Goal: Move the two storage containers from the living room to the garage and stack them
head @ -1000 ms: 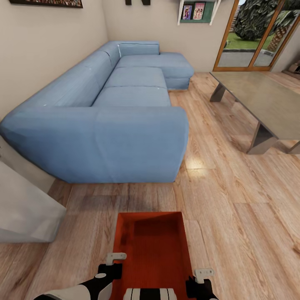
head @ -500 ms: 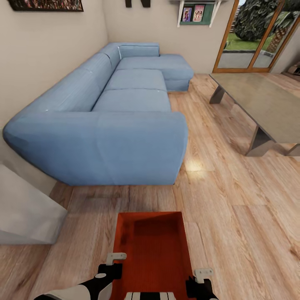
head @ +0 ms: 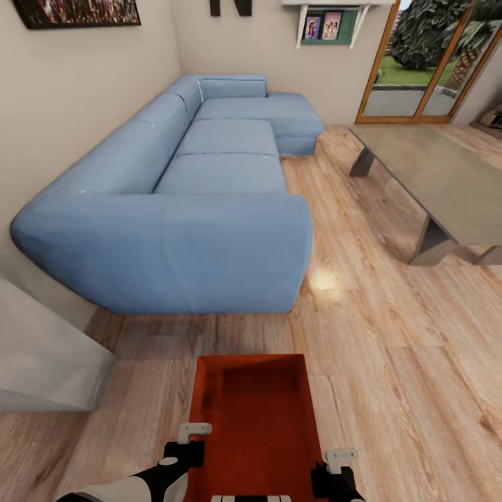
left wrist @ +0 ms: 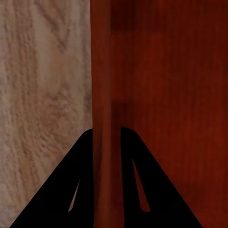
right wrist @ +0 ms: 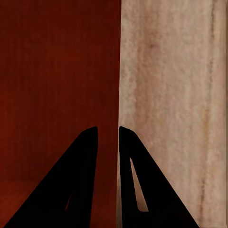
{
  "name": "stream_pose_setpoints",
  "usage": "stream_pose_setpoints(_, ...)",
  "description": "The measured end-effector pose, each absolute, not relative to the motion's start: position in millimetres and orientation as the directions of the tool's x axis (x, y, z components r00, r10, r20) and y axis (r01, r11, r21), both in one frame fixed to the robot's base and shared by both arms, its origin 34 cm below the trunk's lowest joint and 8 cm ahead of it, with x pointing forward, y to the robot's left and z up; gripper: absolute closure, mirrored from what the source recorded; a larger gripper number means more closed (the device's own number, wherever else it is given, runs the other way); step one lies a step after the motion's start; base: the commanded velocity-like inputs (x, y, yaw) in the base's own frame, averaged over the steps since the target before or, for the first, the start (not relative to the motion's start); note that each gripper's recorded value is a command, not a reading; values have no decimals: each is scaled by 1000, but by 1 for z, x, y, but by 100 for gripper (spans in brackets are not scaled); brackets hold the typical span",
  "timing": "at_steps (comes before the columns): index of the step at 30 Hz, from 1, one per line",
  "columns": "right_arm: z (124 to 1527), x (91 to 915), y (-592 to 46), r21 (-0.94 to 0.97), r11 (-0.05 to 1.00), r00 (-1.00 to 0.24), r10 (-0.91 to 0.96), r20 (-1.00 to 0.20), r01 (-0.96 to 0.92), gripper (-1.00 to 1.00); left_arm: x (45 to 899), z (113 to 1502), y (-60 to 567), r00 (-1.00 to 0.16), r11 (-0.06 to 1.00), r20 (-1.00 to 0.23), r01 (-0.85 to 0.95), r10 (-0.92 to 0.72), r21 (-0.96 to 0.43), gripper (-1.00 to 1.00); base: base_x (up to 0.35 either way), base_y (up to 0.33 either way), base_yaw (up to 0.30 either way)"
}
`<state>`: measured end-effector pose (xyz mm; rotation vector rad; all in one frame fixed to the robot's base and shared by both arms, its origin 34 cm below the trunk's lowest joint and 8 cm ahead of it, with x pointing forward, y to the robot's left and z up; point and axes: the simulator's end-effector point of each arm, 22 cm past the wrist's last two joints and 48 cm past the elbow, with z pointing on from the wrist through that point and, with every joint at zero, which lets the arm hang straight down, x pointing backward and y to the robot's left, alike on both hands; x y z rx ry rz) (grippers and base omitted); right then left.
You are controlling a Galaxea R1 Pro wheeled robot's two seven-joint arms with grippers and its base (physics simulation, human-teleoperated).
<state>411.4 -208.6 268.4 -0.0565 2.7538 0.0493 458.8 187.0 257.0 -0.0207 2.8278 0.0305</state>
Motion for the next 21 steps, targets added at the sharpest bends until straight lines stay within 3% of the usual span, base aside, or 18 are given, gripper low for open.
stream_pose_setpoints(21,318,427,-208,26,998,-918,-34,-395,-48,100,474,307,187,-945,1000,-327,-20,-12,19,100,0,0,0)
